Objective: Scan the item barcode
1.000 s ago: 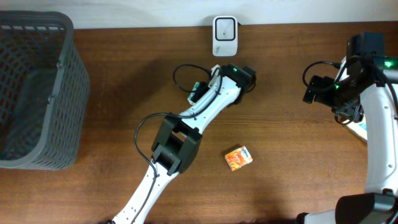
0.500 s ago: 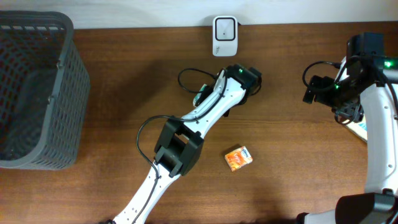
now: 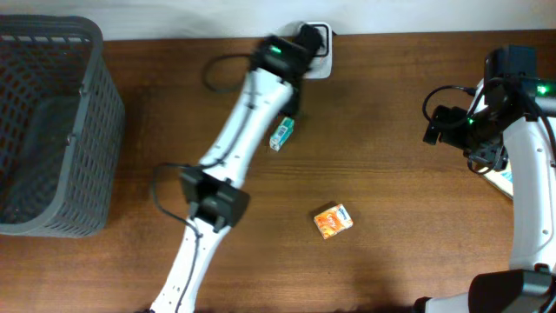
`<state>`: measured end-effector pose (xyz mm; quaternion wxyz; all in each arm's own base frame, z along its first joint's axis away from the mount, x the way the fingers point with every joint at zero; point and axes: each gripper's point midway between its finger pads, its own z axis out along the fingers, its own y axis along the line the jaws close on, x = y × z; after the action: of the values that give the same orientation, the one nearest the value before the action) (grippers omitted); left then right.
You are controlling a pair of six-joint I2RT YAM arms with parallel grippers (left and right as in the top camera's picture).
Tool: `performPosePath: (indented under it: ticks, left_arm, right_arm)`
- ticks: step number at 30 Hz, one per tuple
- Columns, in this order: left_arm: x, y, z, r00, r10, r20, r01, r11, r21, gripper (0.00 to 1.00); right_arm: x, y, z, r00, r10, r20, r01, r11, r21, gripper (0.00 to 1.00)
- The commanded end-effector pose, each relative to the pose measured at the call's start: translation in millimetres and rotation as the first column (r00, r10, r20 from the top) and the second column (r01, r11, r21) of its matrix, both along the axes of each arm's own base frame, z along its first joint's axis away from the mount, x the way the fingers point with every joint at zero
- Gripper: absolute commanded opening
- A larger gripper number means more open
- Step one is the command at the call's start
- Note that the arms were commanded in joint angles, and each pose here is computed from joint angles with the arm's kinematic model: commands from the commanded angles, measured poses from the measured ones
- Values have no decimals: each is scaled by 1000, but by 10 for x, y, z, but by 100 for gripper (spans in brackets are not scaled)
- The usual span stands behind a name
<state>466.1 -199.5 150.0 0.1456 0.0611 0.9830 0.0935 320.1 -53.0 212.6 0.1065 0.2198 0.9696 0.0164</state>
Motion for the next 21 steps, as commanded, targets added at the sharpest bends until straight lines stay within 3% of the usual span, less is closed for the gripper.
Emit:
performPosePath:
  ticks: [1,2,4,6,12,15,17,18,21]
  left_arm:
    - [71,496,810,987,68,148,-57,995,-77,60]
    - [81,611,902,982,92,165,-78,993,-86,67]
    - [105,850,1037,973,133,189,-116,989,-97,90]
    - [128,974,1040,974,143,176,-123,985,-122,99]
    - [63,792,677,998,60,13,-55,968,-247,100]
    - [68,682,337,998,40,-55,-52,971,-232,91]
    - [87,725,166,996,48,-74,-62,979,-192,78]
    - [119,821,72,995,66,-70,-75,988,-135,64]
    - [204,1060,-142,989,141,-53,-143,989,-41,56]
  right_arm:
    - [-13,-30,-7,1000,1,-5,-1,1000,-17,99]
    - [-13,-30,-7,1000,1,-5,-1,1000,-17,98]
    - [-13,-30,-7,1000,1,-5,-1,1000,-17,98]
    - [-13,-30,-7,1000,1,-5,-1,1000,-17,98]
    - [-13,-30,-7,1000,1,-5,-1,1000,-17,98]
    - [-13,-30,-7,1000,1,-5,-1,1000,-17,98]
    - [-13,-30,-7,1000,1,-5,-1,1000,-17,98]
    - [-13,-30,-7,1000,1,-5,-1,1000,-17,98]
    - [-13,-30,-7,1000,1,-5,-1,1000,-17,98]
